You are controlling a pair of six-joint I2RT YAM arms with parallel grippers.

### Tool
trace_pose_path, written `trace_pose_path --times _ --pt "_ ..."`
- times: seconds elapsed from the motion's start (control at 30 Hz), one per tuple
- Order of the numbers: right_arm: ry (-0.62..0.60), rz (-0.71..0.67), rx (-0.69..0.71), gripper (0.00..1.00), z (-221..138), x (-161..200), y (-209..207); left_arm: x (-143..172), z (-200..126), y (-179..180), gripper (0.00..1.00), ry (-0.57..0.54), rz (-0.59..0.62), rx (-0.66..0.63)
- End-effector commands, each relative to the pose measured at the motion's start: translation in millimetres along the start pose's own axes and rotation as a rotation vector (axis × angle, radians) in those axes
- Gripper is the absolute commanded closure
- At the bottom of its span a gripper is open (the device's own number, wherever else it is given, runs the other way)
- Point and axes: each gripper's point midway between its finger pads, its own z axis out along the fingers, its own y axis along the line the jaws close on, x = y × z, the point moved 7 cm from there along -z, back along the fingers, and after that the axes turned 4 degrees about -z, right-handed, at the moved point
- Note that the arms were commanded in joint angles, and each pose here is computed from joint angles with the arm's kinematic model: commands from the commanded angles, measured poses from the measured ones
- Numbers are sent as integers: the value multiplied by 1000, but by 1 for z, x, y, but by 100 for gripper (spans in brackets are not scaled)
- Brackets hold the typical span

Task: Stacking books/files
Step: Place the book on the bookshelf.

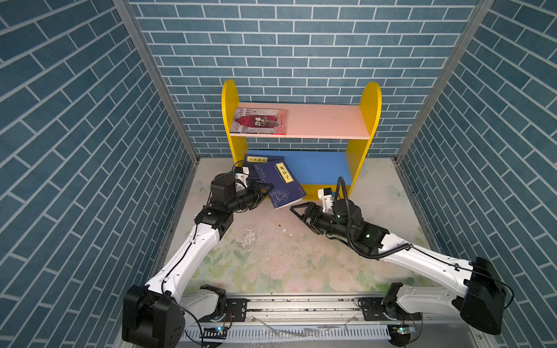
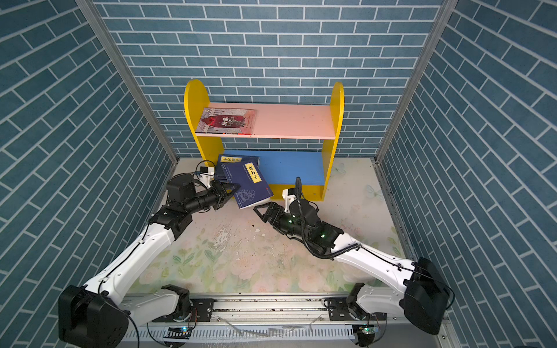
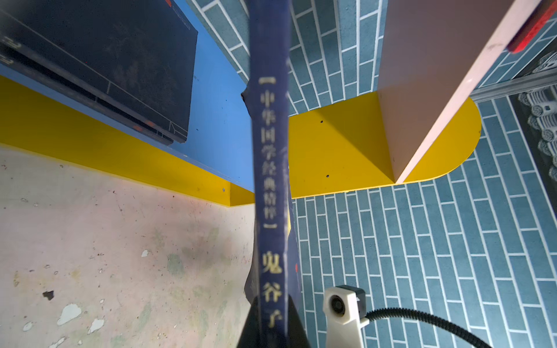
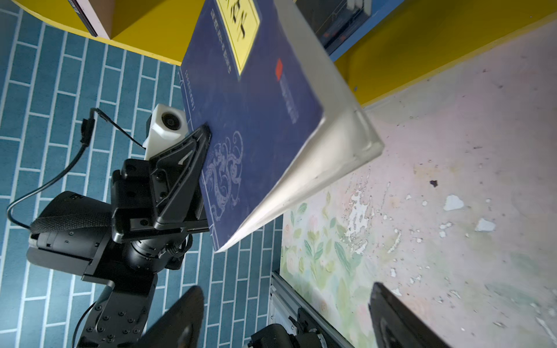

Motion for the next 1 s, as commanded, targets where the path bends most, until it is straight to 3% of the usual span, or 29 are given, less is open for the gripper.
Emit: trace_pose_path --times 0.0,0.23,0.73,0.8,0.97 --pt "-76 30 -111 14 9 -9 23 -10 0 -17 100 -46 -10 86" --pt "-132 66 -187 14 30 -14 25 -10 0 -14 100 -34 -71 76" --pt "-218 83 -287 19 55 -34 38 -9 -1 -11 100 -32 -82 74" --pt "-218 95 -306 22 61 -38 38 -9 -2 -10 100 -30 -88 68" --pt "-251 107 -302 43 64 -45 29 -12 -7 -2 100 -47 -111 38"
